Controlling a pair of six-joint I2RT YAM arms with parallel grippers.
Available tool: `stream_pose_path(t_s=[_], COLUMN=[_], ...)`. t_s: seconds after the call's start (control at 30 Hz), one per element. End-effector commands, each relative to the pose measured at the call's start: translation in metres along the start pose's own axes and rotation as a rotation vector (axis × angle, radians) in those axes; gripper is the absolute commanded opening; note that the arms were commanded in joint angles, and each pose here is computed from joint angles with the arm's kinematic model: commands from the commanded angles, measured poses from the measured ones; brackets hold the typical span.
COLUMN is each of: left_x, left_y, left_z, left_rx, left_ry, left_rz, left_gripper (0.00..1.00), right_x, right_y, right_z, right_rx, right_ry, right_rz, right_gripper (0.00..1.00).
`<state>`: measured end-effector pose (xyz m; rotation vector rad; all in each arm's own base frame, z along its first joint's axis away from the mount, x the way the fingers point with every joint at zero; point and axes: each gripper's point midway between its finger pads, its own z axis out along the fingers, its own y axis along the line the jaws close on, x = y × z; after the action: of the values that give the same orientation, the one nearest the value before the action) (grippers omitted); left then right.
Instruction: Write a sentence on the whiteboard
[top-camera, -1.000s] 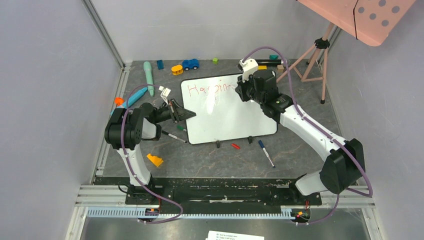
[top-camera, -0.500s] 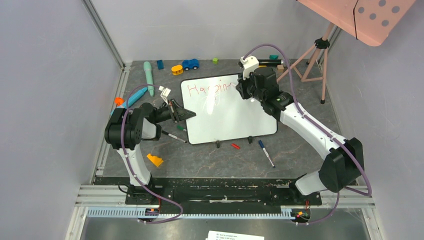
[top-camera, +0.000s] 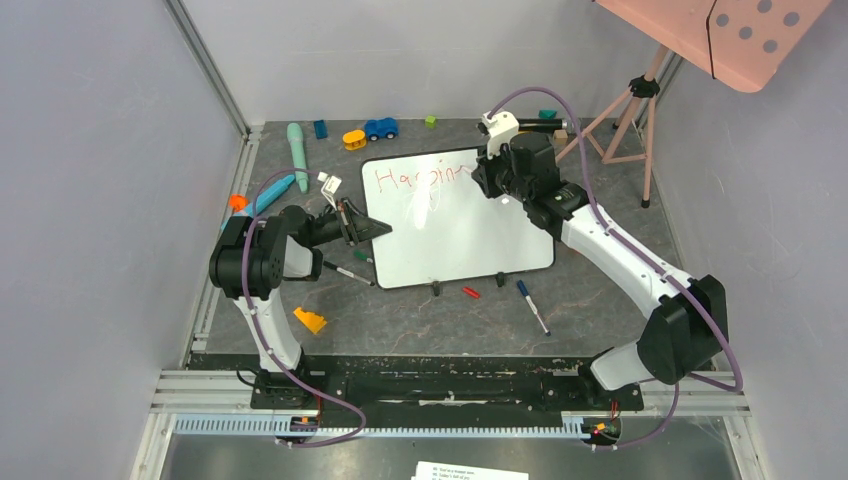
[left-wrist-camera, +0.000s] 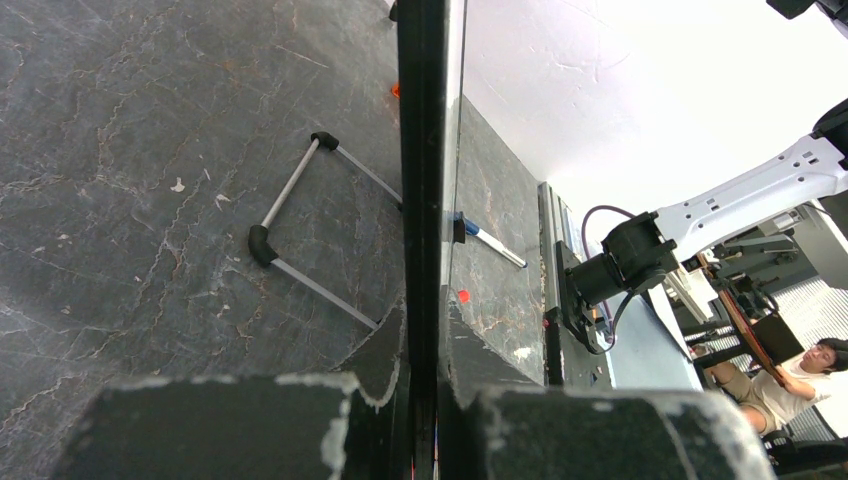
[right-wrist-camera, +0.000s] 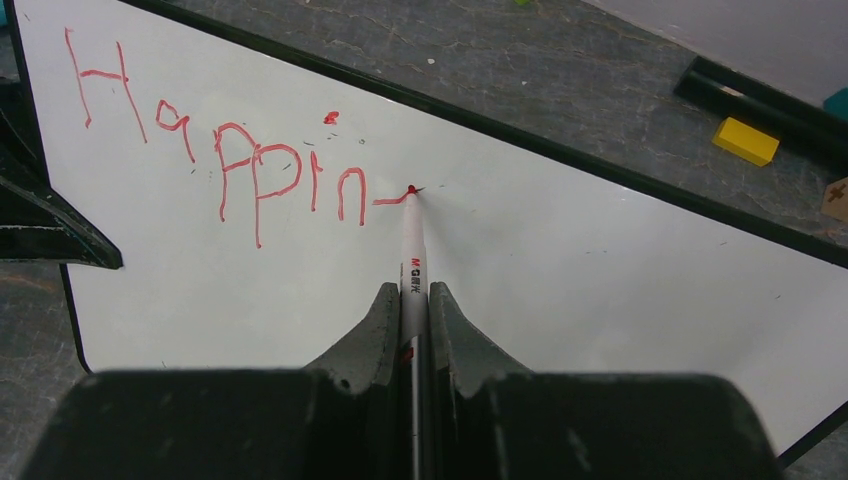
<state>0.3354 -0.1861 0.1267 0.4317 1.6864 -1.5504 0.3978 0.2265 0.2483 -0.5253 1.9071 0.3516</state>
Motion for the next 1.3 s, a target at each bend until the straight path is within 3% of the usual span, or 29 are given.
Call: stream_pose_path(t_s=[0.0,0.53,1.0,1.27], left_x=[-0.001,-0.001,0.0,0.0], left_y=[-0.006,-0.006,-0.006,-0.006], left_z=[0.002,0.002,0.002,0.002], left_rx=[0.033,0.033,0.033,0.034], left_ry=[0.005,0.005,0.005,0.006], left_rz=[0.145,0.144,0.145,0.146], left_gripper=[0.02,0.02,0.02,0.02], right_x=[-0.008,-0.002,0.023,0.014], right_y=[0.003,0.009,0.001,-0.014], right_z=[0.004,0.007,-0.008,-0.014], right_rx=[-0.02,-0.053,-0.008,0.072], right_ry=[-0.028,-0.018,0.021,0.004], right_rz=[-0.009,-0.003,-0.007,-0.007], right_gripper=[0.0,0.0,0.0,0.0])
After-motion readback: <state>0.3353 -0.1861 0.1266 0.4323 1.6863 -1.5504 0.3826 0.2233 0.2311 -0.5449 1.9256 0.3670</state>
